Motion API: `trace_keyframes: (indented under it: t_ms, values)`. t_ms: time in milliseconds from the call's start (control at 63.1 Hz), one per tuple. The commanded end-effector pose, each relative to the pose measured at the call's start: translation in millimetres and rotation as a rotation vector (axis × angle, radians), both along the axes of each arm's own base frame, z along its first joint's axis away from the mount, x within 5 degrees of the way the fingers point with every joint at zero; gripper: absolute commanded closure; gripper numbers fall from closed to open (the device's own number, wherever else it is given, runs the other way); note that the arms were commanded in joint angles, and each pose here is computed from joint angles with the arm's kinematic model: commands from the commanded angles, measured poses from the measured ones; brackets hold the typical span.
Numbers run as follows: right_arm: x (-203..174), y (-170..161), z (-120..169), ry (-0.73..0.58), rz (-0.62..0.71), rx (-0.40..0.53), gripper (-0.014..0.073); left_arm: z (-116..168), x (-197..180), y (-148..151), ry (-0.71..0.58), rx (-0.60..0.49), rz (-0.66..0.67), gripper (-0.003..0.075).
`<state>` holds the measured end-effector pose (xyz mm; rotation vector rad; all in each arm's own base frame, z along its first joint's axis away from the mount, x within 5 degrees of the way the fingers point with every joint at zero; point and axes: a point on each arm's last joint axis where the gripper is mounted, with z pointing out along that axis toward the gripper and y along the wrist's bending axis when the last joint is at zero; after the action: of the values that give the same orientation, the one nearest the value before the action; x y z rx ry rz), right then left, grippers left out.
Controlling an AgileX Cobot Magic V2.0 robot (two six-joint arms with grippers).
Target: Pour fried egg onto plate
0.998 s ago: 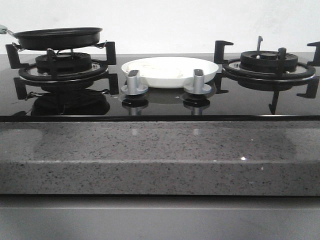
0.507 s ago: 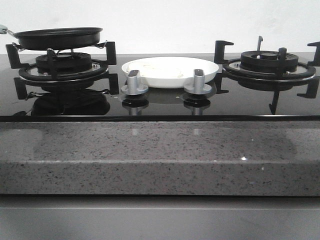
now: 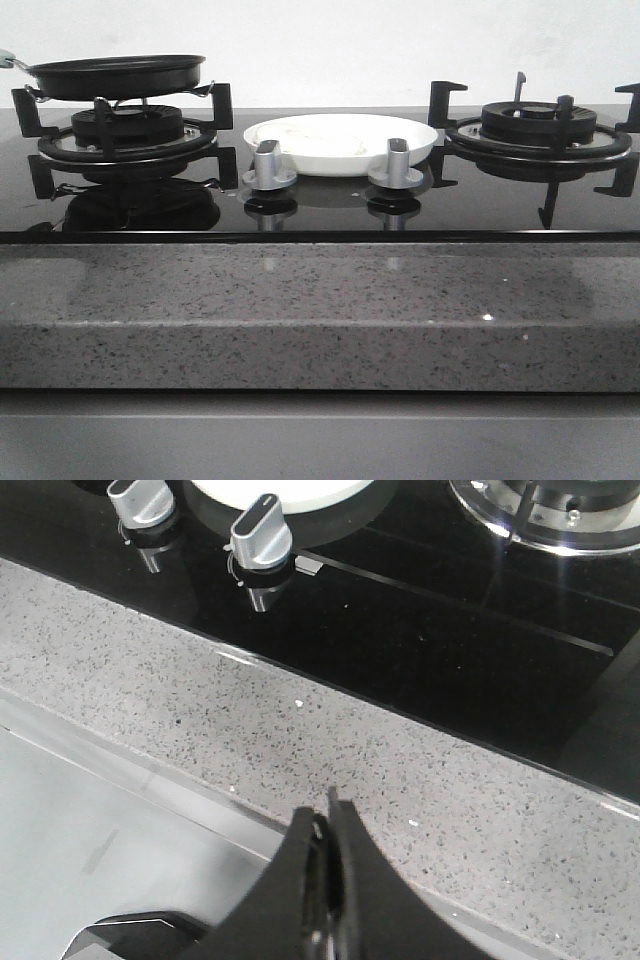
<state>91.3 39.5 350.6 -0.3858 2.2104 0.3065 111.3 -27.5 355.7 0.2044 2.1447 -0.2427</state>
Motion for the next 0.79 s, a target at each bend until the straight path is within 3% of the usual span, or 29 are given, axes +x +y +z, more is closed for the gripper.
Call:
trace_keyframes:
  t_ms: [0,111,364,776]
  values:
    - [2,0,11,-0.073,-0.005,0.021,0.0713,14,2,-1,-0.092,-0.036,0.01,0.0741]
    - [2,0,11,-0.073,-0.005,0.021,0.0713,16,-2,2,-0.126,-0.005,0.016,0.0741]
    - [2,0,11,-0.073,-0.005,0.021,0.0713,2,-33,15,-0.353,0.015,0.117,0.0741]
    - [2,0,11,-0.073,-0.005,0.021,0.0713,-66,-55,26,-0.555,-0.007,0.241,0.0741]
